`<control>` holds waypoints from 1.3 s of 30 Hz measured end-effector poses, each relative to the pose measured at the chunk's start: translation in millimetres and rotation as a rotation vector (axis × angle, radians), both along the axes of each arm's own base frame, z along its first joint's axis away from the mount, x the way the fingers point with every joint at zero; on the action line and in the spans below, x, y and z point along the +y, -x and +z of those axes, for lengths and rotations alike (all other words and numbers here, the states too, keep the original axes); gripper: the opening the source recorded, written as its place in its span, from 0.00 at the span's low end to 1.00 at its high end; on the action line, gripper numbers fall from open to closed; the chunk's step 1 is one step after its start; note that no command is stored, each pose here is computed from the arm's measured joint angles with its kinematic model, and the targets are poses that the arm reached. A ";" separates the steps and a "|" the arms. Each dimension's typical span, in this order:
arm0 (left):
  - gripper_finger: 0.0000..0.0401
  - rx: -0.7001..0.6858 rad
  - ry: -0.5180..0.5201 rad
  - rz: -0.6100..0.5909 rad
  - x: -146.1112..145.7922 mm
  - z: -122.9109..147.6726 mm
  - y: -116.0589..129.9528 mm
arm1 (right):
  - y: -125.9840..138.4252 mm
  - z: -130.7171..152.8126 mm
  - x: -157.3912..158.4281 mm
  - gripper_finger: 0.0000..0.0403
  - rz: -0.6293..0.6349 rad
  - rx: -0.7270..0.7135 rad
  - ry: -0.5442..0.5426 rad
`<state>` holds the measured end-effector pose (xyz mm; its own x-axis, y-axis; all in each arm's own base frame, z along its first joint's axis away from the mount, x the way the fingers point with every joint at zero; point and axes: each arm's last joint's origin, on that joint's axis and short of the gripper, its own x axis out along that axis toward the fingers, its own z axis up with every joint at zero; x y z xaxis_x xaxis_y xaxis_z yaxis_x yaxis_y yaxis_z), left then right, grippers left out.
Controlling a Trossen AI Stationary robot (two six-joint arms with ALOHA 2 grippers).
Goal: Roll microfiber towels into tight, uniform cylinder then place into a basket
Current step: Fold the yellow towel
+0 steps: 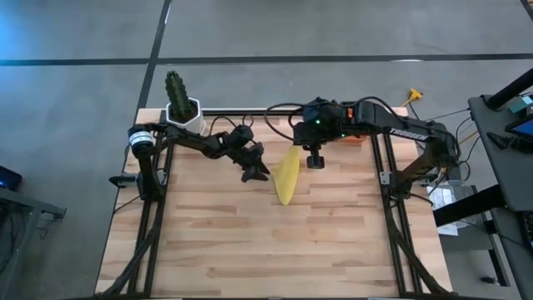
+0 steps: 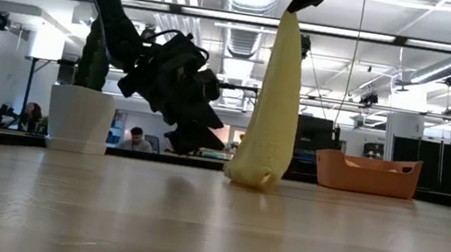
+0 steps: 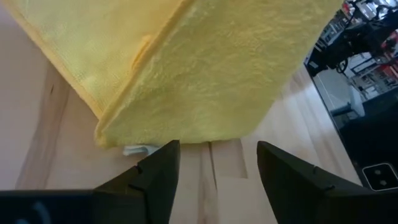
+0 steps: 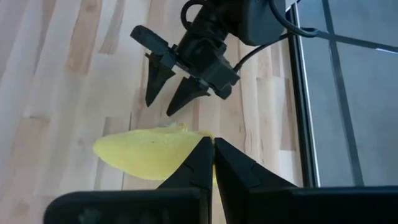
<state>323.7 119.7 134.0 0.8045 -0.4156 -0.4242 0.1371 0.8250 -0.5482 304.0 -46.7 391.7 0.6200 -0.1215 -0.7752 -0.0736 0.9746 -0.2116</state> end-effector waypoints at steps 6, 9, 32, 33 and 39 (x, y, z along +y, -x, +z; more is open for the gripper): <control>0.48 -0.014 -0.032 -0.018 -0.6 -0.7 0.3 | 4.4 3.8 -2.5 0.02 -0.010 -0.013 0.002; 0.48 -0.030 -0.077 -0.006 0.5 -0.2 -0.4 | 7.6 6.1 -3.3 0.02 -0.014 -0.017 0.002; 0.64 -0.271 -0.364 0.123 41.5 4.6 -25.8 | 20.1 13.2 3.4 0.02 0.002 -0.020 -0.045; 0.64 -0.286 -0.350 0.099 43.0 5.3 -29.4 | 20.5 13.7 4.3 0.02 0.007 -0.022 -0.049; 0.64 -0.354 -0.238 -0.030 50.9 11.6 -52.5 | 22.1 14.8 6.1 0.02 0.019 -0.019 -0.059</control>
